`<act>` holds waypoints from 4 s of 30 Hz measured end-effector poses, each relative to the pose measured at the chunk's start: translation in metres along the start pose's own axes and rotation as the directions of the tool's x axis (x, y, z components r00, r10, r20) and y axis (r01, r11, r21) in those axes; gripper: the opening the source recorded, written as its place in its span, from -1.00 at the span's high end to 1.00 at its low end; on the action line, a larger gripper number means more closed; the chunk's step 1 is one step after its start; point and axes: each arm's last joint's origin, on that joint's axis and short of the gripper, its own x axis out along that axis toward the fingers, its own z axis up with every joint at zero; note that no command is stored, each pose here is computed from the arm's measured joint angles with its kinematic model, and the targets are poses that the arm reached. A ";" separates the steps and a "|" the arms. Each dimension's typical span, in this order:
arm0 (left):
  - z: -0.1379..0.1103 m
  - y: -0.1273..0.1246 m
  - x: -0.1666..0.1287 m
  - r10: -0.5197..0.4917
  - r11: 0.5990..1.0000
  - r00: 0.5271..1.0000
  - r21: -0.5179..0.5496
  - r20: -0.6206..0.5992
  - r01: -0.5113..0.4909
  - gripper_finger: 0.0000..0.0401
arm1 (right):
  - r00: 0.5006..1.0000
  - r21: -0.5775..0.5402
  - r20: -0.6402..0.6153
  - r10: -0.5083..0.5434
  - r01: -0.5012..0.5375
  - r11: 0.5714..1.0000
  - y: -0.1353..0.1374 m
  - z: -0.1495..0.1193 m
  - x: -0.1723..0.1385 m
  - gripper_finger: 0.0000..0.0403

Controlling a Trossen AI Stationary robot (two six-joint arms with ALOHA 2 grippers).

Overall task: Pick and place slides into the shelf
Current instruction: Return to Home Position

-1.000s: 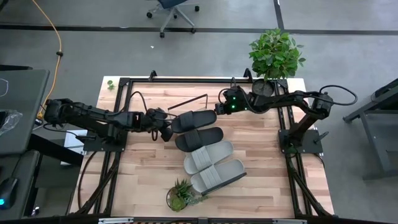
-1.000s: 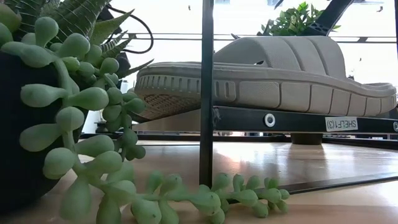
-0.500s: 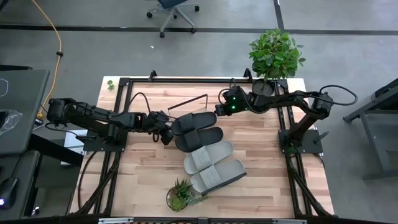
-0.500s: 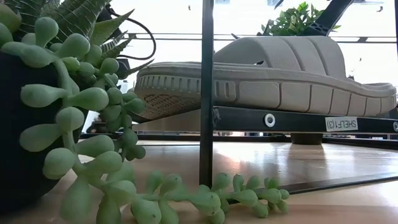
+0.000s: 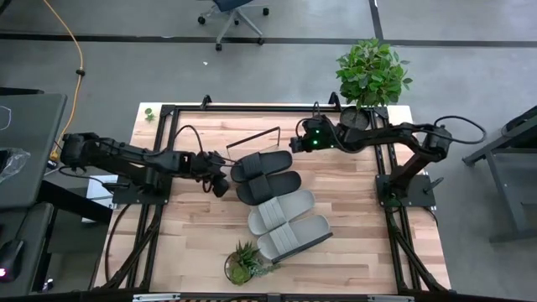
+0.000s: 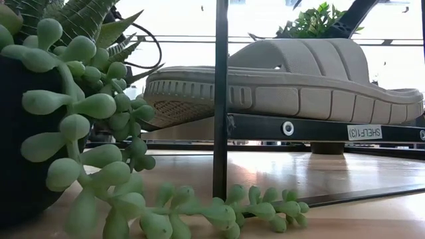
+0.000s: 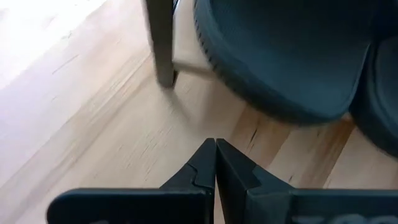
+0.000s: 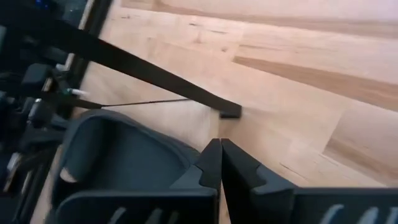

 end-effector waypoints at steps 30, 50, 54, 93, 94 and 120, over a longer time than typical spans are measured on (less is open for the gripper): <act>0.000 0.024 -0.136 -0.519 0.839 0.711 0.440 0.473 0.320 1.00 | 0.826 -0.585 0.020 0.564 -0.448 0.676 0.065 0.000 -0.210 1.00; 0.001 0.027 -0.135 -0.415 0.874 0.737 0.458 0.533 0.162 1.00 | 0.811 -0.422 0.132 0.570 -0.475 0.772 0.011 -0.057 -0.170 1.00; -0.004 0.027 -0.118 -0.411 0.890 0.718 0.419 0.562 0.182 1.00 | 0.786 -0.379 0.152 0.599 -0.513 0.770 0.000 -0.065 -0.165 1.00; -0.047 0.034 -0.049 -0.559 0.827 0.603 0.441 0.569 0.349 1.00 | 0.681 -0.330 0.264 0.683 -0.602 0.727 -0.009 -0.072 -0.192 1.00; -0.048 0.034 -0.048 -0.558 0.827 0.618 0.435 0.554 0.357 1.00 | 0.680 -0.312 0.264 0.684 -0.611 0.727 -0.009 -0.072 -0.192 1.00; -0.057 0.034 -0.041 -0.623 0.776 0.667 0.433 0.408 0.459 1.00 | 0.652 -0.541 0.261 0.712 -0.512 0.667 -0.011 -0.078 -0.192 1.00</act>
